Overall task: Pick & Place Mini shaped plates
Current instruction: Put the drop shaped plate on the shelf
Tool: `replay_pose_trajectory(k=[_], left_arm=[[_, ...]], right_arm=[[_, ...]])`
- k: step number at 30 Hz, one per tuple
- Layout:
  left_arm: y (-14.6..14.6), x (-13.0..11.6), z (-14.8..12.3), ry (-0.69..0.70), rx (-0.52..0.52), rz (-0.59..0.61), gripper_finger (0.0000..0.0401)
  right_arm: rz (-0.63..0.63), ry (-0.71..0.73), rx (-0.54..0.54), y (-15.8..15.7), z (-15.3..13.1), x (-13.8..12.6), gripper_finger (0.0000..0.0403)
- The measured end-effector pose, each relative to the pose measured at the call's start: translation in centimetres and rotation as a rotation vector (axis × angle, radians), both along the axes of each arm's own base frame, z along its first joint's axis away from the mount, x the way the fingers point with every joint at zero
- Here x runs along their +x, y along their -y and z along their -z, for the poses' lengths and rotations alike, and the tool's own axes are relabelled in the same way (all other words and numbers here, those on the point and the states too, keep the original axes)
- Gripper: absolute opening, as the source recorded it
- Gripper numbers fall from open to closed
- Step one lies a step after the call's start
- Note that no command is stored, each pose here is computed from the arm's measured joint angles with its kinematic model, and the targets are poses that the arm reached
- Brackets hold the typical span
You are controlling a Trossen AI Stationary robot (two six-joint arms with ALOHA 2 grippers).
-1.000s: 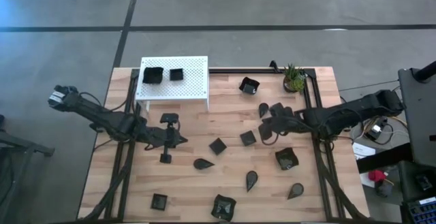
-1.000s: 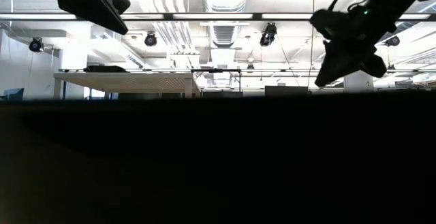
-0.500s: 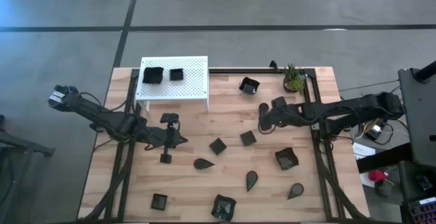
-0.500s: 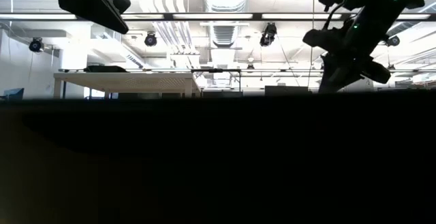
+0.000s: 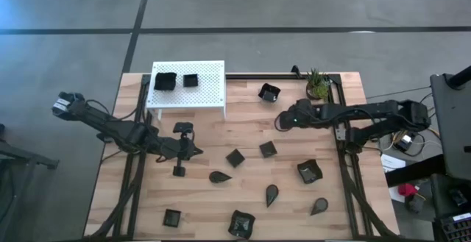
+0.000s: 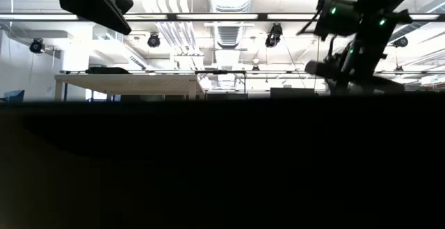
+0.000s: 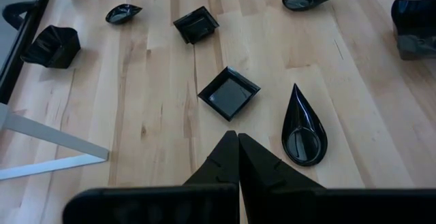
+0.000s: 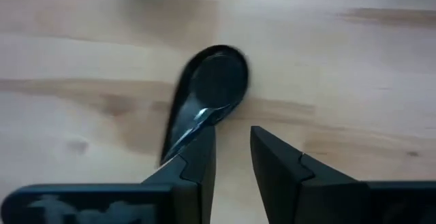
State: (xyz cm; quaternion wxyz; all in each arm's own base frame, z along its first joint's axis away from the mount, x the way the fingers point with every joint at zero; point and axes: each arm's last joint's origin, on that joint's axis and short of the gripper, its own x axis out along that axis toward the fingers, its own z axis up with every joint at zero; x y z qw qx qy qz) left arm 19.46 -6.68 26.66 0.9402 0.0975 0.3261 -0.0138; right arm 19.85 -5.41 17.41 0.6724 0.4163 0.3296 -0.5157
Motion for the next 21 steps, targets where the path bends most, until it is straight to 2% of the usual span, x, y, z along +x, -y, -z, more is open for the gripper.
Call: replay_pose_trajectory(k=[6,21], left_arm=[[0.0,0.0,0.0,0.0,0.0,0.0,0.0],[0.0,0.0,0.0,0.0,0.0,0.0,0.0]], right_arm=[[0.051,-0.066,0.015,1.6,1.6,0.3,0.0092],[0.033,-0.069,0.05,3.1,3.4,1.4,0.0089]])
